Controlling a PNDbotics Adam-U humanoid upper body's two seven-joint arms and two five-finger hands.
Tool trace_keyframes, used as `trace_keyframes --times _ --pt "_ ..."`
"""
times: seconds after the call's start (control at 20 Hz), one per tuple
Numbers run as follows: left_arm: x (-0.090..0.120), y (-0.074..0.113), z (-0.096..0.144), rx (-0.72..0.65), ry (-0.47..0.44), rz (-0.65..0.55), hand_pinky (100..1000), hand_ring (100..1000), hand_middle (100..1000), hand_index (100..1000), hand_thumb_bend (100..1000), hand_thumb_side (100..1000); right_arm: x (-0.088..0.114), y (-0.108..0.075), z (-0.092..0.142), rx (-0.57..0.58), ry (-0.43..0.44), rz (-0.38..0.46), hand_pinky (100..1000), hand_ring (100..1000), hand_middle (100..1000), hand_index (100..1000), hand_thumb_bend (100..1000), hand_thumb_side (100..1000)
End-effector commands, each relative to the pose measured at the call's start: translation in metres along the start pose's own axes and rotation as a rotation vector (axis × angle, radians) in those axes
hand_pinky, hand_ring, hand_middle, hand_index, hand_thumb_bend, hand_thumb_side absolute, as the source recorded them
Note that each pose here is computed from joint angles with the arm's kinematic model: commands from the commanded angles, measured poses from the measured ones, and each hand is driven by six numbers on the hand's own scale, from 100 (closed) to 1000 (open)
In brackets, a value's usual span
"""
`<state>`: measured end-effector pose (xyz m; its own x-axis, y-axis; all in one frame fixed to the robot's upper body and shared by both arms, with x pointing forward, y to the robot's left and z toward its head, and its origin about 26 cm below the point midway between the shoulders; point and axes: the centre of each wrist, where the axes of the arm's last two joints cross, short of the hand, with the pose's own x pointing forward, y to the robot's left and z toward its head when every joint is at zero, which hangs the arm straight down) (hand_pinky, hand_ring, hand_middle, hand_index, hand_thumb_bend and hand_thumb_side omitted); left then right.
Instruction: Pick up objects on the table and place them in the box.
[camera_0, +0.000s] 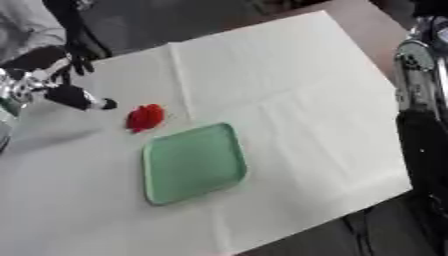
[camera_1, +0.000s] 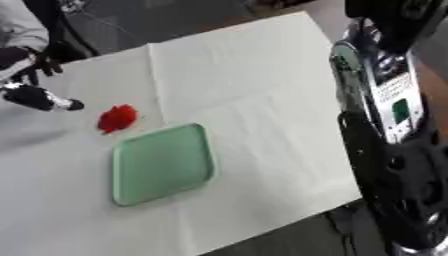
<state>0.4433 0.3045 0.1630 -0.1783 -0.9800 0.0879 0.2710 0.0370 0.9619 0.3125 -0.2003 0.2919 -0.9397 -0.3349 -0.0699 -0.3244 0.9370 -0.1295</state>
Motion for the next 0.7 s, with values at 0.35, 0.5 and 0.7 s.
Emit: trace_keyframes --times 0.35,0.5,0.7 --pt "0.019 0.028 0.012 -0.235 -0.095 0.062 452 537 662 791 683 370 0.001 0.002 -0.009 0.01 -0.022 -0.012 225 376 425 488 112 347" --pt "0.023 0.031 0.014 -0.307 -0.096 0.047 465 547 670 791 659 361 0.001 0.002 -0.009 0.011 -0.022 -0.012 225 377 425 488 112 347" --pt "0.029 0.027 0.013 -0.329 -0.11 -0.003 484 564 690 792 651 356 0.001 0.003 -0.009 0.008 -0.025 -0.015 225 377 426 488 113 347"
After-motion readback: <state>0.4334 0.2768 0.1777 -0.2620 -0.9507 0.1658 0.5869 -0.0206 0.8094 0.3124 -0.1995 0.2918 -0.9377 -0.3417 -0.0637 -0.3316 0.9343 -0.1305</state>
